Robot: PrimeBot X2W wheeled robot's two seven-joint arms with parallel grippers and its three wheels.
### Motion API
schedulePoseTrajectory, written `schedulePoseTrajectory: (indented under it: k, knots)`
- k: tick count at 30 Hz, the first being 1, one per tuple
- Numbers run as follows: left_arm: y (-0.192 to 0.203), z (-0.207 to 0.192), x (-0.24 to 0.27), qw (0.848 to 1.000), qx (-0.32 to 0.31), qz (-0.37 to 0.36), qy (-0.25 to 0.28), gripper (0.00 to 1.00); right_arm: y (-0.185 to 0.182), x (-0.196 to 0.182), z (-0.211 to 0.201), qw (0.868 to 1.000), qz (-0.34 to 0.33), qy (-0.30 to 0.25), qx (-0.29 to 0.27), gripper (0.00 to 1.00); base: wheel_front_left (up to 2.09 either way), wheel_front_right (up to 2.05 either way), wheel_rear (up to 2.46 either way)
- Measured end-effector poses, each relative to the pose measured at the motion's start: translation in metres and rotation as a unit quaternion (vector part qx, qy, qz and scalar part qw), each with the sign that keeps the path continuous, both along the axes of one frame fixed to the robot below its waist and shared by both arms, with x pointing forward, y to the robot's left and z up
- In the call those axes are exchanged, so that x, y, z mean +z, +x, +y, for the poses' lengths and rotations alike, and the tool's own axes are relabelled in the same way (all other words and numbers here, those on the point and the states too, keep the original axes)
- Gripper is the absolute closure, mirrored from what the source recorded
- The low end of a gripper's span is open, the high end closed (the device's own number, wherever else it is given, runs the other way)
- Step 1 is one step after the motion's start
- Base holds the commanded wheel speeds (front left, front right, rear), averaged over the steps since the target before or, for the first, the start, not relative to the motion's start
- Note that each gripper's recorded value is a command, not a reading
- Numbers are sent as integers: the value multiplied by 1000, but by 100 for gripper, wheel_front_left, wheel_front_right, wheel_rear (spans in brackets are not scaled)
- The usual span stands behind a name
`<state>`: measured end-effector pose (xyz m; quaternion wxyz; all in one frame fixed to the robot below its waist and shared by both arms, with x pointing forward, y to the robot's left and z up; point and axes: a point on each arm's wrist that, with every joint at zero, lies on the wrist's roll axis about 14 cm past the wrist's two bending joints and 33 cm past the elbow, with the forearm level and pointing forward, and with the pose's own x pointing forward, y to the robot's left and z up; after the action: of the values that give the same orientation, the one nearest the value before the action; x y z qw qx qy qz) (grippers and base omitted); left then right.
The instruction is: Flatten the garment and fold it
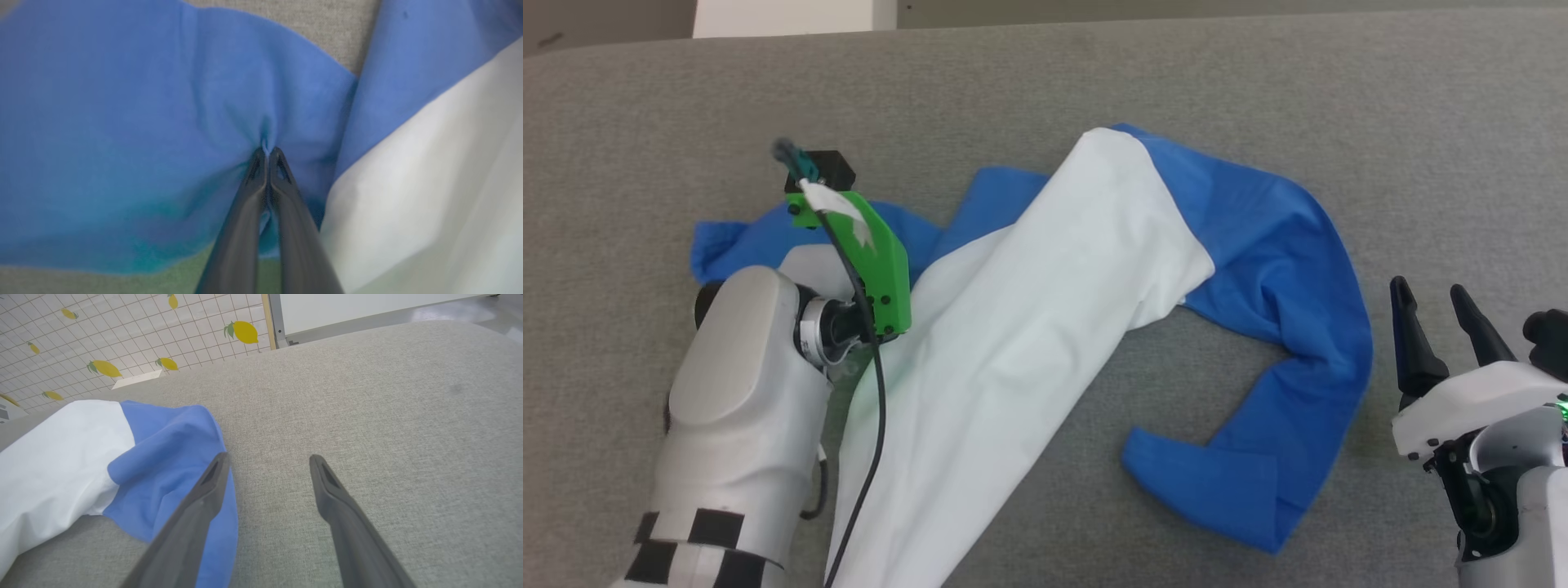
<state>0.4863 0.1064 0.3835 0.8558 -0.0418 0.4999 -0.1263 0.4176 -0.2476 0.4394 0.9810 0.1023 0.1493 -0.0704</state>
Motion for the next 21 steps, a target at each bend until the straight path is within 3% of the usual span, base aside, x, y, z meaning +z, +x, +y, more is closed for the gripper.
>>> schedulePoseTrajectory:
  k: [3, 9, 14, 21]
  knots:
    - [7, 3, 14, 996, 55, -42, -58, 100, 3, 0, 4, 1000, 0, 0, 5, 0, 0, 0, 0]
    - [28, 41, 73, 963, 164, -165, -135, 100, 10, 5, 19, 1000, -9, 3, 25, 0, 0, 0, 0]
    - [12, 109, 108, 930, 255, -235, -125, 100, 12, 9, 38, 999, -10, 6, 52, 0, 0, 0, 0]
    - [-68, 194, 90, 890, 390, -225, -80, 100, 18, 22, 66, 996, -23, 12, 91, 0, 0, 0, 0]
